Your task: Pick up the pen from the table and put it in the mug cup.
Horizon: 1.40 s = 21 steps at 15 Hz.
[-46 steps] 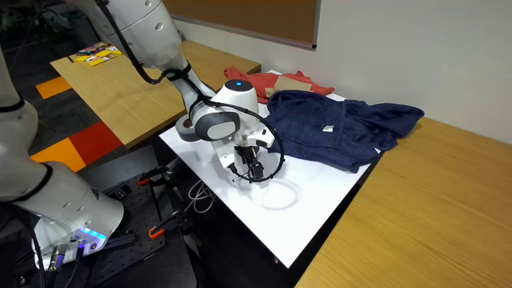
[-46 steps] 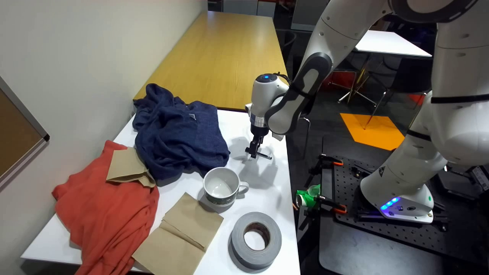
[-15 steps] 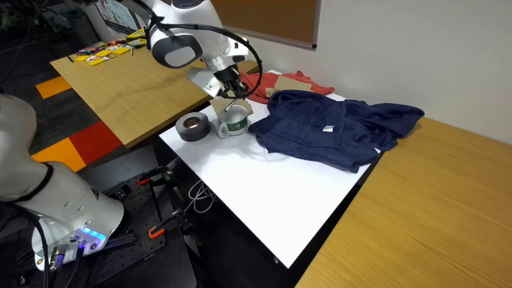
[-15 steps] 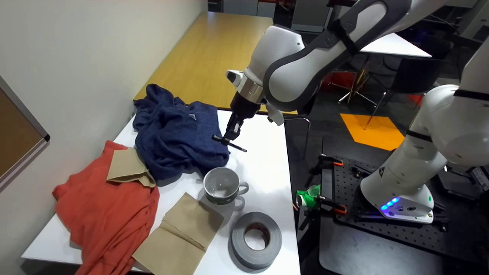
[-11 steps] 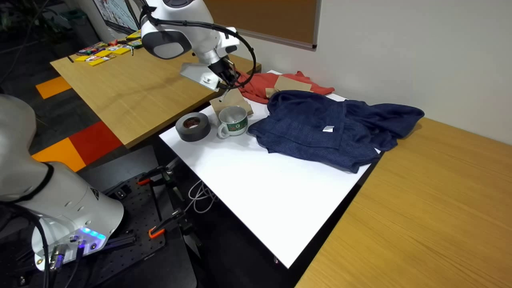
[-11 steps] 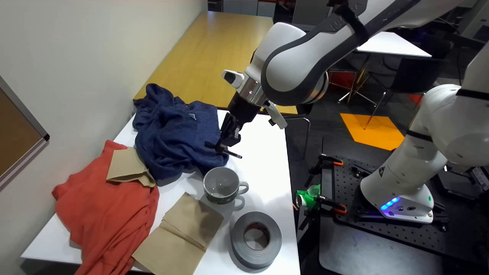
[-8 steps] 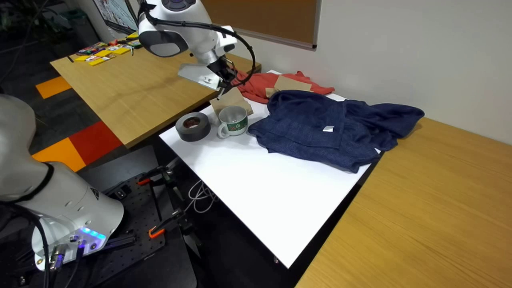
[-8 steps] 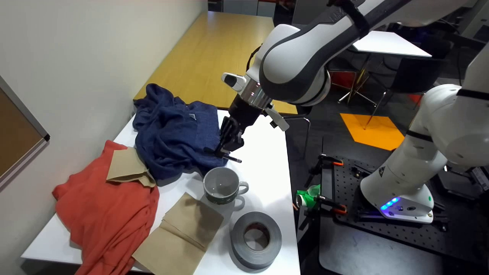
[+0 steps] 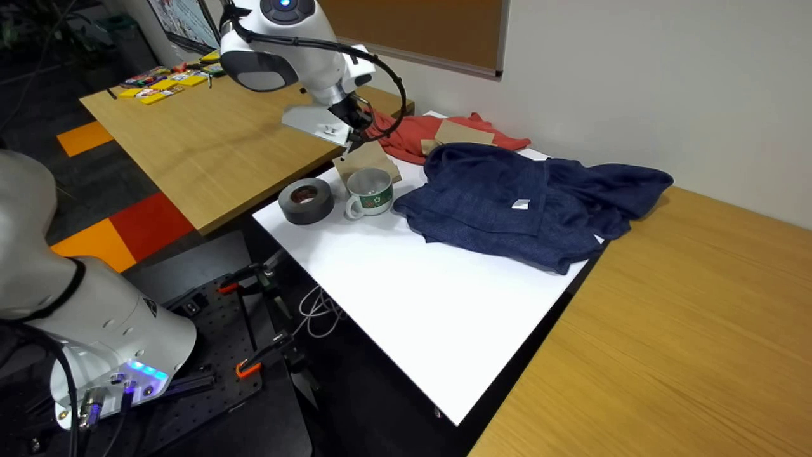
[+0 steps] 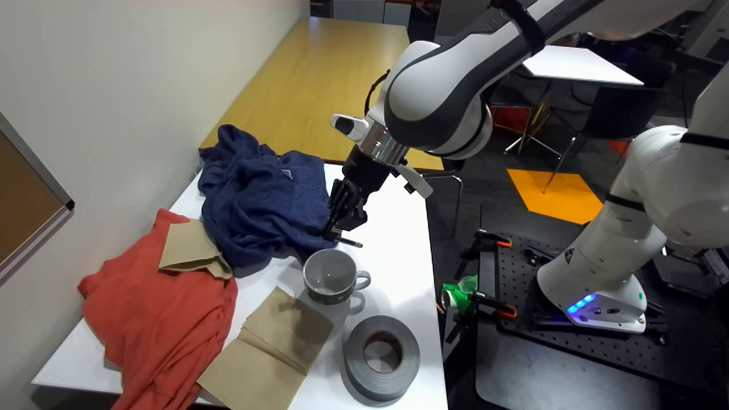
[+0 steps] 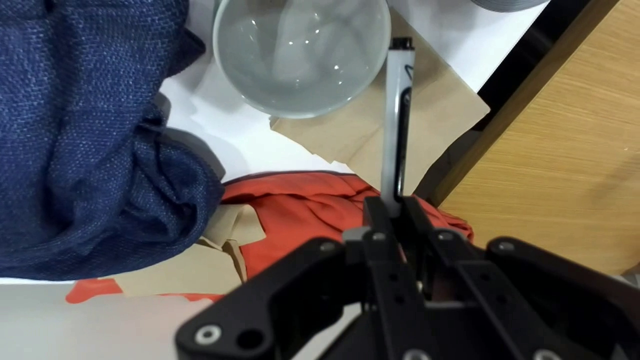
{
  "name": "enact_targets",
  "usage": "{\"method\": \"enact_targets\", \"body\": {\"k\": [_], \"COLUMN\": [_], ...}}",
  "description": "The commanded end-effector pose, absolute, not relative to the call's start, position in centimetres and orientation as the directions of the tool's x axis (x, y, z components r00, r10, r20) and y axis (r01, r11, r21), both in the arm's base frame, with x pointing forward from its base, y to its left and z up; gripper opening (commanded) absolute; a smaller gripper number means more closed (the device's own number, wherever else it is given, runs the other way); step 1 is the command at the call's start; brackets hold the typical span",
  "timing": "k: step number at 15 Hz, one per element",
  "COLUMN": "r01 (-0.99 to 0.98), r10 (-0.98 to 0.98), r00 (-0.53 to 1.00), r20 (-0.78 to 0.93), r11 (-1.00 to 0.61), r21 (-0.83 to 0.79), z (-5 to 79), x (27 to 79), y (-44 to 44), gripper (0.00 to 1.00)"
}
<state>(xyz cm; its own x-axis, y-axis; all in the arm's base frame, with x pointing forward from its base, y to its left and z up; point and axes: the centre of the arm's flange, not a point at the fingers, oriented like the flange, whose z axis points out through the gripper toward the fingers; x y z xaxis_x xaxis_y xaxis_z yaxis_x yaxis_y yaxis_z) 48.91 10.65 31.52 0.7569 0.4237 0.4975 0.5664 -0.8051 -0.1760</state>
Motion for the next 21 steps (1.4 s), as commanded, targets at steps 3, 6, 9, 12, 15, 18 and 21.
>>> {"method": "enact_targets", "body": {"k": [3,6,9,12,15,18,21], "r01": [0.620,0.653,0.675,0.679,0.683,0.680,0.672], "r10": [0.428,0.451,0.470,0.480,0.492,0.504,0.513], "r00": [0.699,0.670,0.650,0.641,0.640,0.645,0.650], "r20": [0.572,0.589,0.597,0.599,0.590,0.574,0.560], "r11": [-0.761,-0.736,-0.718,-0.717,-0.716,-0.721,-0.732], "r21": [-0.189,-0.179,-0.169,-0.153,-0.144,-0.131,-0.110], "z": [28.5,27.2,25.9,24.7,23.7,22.8,22.1], "x": [49.7,50.2,50.6,50.9,51.1,51.2,51.2], "y": [10.3,10.3,10.4,10.2,10.1,10.1,9.9], "gripper": [0.03,0.03,0.03,0.03,0.03,0.03,0.03]}}
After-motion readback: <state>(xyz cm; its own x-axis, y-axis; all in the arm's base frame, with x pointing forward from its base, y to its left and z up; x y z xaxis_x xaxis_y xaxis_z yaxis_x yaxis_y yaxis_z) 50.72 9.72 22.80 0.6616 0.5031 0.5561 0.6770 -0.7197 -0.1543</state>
